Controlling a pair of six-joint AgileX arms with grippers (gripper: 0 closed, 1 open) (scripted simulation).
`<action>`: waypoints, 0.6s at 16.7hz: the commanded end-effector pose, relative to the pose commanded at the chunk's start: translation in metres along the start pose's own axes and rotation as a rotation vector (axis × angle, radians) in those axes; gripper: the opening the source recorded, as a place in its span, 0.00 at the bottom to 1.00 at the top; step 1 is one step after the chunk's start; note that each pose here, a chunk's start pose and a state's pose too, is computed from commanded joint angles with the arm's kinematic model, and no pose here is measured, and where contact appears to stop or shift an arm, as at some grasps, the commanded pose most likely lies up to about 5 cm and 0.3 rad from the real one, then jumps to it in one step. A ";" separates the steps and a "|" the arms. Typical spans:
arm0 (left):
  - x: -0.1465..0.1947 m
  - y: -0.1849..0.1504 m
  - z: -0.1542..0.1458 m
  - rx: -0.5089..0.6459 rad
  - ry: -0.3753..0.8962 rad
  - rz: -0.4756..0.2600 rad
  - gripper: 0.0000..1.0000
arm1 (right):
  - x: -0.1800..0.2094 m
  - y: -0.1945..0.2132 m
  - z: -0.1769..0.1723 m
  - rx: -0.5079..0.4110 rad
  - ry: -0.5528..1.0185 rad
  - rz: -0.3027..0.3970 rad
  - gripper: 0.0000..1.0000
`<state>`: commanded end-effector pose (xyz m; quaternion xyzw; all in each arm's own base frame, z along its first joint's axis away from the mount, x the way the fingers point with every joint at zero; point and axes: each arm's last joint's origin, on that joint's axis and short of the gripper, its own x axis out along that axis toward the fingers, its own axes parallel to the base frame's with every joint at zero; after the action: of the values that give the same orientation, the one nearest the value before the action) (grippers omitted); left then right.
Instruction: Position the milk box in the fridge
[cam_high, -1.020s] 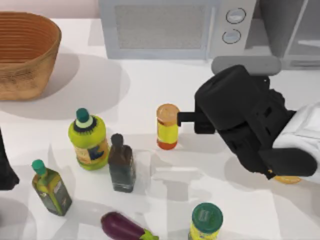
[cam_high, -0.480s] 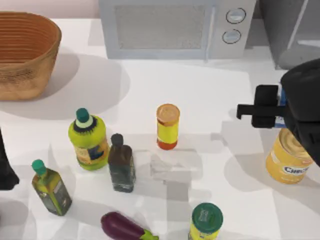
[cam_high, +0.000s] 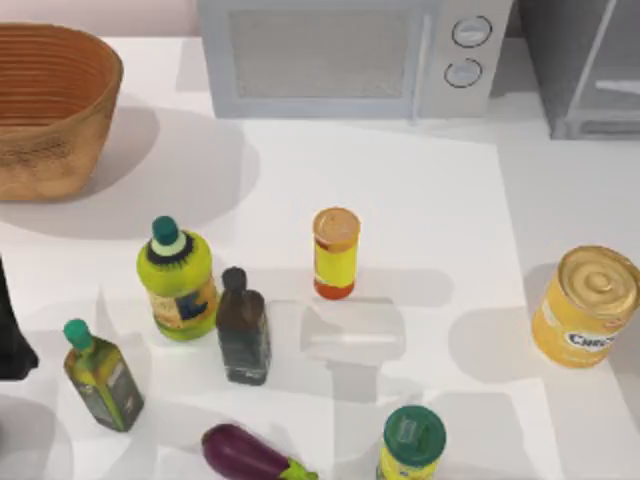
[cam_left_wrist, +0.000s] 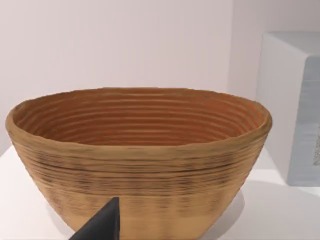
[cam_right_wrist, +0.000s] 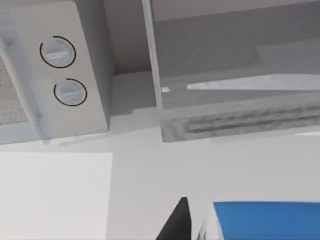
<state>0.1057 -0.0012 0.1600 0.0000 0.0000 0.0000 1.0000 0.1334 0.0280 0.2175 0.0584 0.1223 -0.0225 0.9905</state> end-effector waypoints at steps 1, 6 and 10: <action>0.000 0.000 0.000 0.000 0.000 0.000 1.00 | -0.006 -0.009 -0.008 -0.006 -0.049 0.008 0.00; 0.000 0.000 0.000 0.000 0.000 0.000 1.00 | -0.014 -0.033 -0.047 -0.085 -0.213 0.038 0.00; 0.000 0.000 0.000 0.000 0.000 0.000 1.00 | -0.012 -0.037 -0.059 -0.117 -0.245 0.045 0.00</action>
<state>0.1057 -0.0012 0.1600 0.0000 0.0000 0.0000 1.0000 0.1057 -0.0012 0.1600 0.0000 0.0000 0.0000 1.0000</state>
